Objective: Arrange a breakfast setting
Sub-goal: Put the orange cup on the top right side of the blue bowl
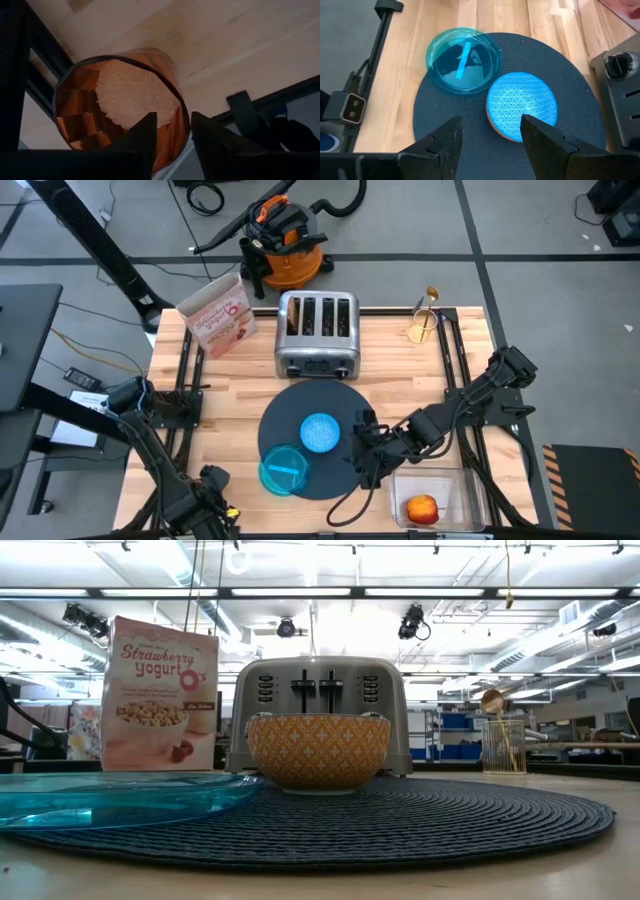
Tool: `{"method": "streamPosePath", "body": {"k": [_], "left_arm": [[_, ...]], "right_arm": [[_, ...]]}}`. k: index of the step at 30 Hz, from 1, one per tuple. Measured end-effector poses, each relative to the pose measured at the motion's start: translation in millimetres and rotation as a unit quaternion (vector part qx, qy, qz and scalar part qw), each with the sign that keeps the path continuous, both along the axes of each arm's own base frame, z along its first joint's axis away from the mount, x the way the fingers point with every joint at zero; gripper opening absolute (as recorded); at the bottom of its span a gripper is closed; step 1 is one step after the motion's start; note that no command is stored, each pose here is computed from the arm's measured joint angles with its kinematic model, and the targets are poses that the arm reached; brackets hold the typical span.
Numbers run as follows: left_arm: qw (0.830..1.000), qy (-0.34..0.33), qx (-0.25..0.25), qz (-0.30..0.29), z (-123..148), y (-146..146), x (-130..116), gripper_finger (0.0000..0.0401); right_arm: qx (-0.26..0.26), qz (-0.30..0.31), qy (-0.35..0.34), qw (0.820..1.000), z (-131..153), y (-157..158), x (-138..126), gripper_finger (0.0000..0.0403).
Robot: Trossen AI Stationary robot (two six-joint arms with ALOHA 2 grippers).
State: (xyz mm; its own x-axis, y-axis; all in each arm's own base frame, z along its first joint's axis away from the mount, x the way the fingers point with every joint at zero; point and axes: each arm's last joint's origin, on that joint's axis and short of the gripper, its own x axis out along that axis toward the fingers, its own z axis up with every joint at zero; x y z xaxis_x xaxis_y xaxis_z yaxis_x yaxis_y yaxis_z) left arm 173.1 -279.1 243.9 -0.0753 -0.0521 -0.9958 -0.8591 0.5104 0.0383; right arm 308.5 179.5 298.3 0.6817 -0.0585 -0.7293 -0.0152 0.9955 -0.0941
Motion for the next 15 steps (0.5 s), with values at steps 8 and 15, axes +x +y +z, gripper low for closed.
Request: {"method": "streamPosePath", "body": {"k": [8, 15], "left_arm": [[1.0, -0.012, 0.004, -0.001, -0.1, 0.0, 1.0, 0.0094], [1.0, -0.02, 0.014, -0.006, -2.6, -0.4, 2.5, 0.0115]], "right_arm": [[0.001, -0.008, 0.0, 1.0, 0.2, -5.7, 3.3, 0.0206], [0.0, -0.005, 0.001, 1.0, 0.4, -6.6, 3.5, 0.0205]]}}
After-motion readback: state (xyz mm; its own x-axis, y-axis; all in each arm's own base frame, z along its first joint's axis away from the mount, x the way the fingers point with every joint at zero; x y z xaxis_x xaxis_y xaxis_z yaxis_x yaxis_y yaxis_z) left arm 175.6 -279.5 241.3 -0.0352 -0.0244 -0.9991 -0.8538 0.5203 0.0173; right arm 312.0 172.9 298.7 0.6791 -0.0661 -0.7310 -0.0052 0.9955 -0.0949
